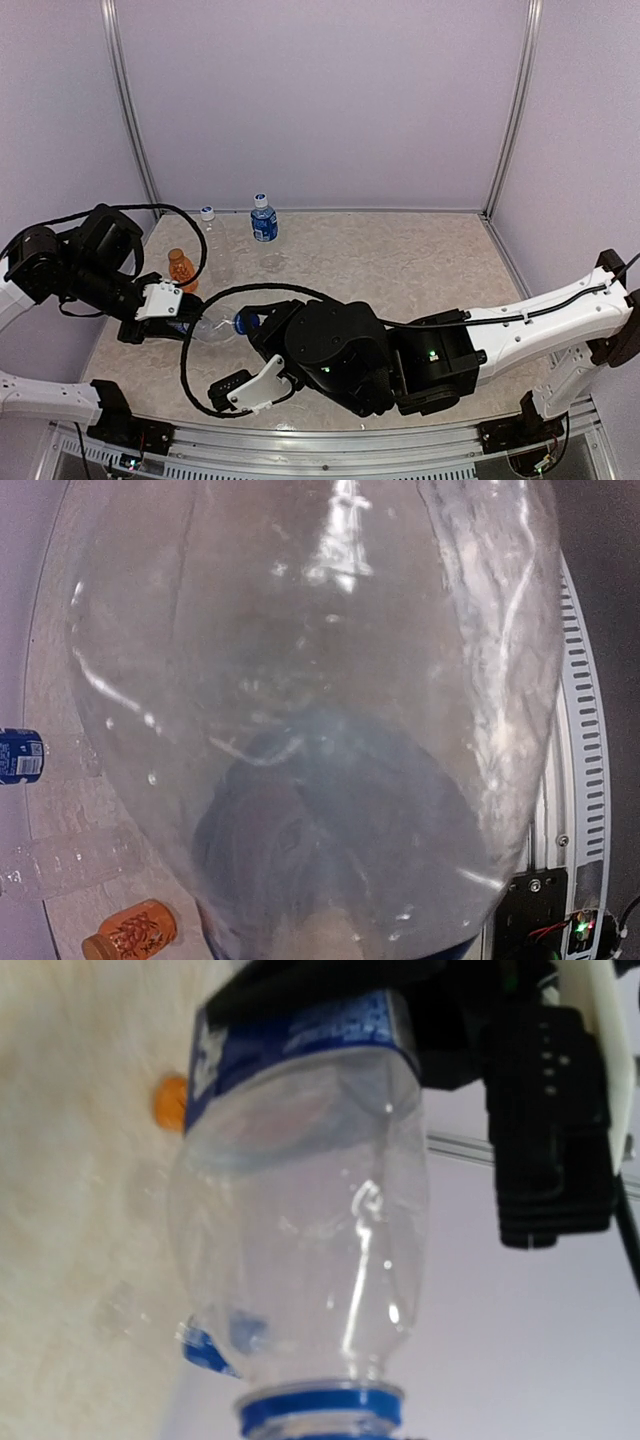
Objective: Unscrew the bottle caps
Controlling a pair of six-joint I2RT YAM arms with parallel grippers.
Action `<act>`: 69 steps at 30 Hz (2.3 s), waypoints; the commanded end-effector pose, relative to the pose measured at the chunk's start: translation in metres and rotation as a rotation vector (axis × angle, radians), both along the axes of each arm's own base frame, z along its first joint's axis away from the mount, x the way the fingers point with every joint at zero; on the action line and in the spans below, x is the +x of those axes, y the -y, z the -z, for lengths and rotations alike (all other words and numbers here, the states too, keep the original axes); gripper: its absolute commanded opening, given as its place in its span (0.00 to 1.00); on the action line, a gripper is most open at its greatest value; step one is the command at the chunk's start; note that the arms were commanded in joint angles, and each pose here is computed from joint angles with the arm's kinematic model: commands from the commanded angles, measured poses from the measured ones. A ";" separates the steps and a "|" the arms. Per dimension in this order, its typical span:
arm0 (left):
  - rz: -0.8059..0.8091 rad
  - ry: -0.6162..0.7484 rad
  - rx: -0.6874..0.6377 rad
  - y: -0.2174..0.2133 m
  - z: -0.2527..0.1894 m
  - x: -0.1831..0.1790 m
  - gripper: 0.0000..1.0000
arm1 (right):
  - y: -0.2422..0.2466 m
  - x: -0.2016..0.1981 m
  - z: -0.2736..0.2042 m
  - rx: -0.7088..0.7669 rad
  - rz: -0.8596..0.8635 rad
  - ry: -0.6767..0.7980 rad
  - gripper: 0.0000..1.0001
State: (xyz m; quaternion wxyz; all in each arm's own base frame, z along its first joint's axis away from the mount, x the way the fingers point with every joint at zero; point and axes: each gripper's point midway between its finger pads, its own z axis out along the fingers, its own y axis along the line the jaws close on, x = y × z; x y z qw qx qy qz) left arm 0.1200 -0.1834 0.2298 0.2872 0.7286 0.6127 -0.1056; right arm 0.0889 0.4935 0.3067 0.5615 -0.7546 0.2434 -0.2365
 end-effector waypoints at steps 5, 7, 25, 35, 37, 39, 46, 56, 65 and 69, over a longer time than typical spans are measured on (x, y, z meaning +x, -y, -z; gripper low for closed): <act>0.012 -0.008 -0.102 0.011 -0.021 -0.006 0.19 | -0.003 0.001 -0.021 0.083 0.008 0.068 0.00; 0.007 -0.003 -0.111 0.013 -0.023 -0.004 0.19 | -0.004 0.002 -0.022 0.121 0.013 0.026 0.00; -0.197 0.206 -0.196 0.018 -0.049 0.056 0.20 | 0.034 0.019 -0.099 0.750 -0.116 -0.996 0.99; -0.283 0.364 -0.170 0.015 -0.053 0.092 0.20 | 0.041 0.085 -0.094 1.122 0.071 -1.779 0.99; -0.285 0.369 -0.167 0.015 -0.053 0.094 0.20 | 0.033 0.090 -0.088 1.111 0.137 -1.811 0.99; -0.285 0.373 -0.168 0.015 -0.053 0.094 0.20 | 0.029 0.095 -0.078 1.106 0.202 -1.818 0.96; -0.278 0.375 -0.164 0.014 -0.052 0.093 0.20 | 0.014 0.093 -0.083 1.073 0.153 -1.841 0.66; -0.275 0.384 -0.164 0.014 -0.054 0.094 0.20 | 0.008 0.098 -0.064 1.041 0.208 -1.860 0.53; -0.266 0.385 -0.165 0.016 -0.053 0.094 0.20 | 0.009 0.098 -0.059 1.025 0.214 -1.868 0.00; -0.260 0.371 -0.167 0.016 -0.052 0.091 0.19 | 0.002 0.088 -0.053 0.916 0.191 -1.848 0.00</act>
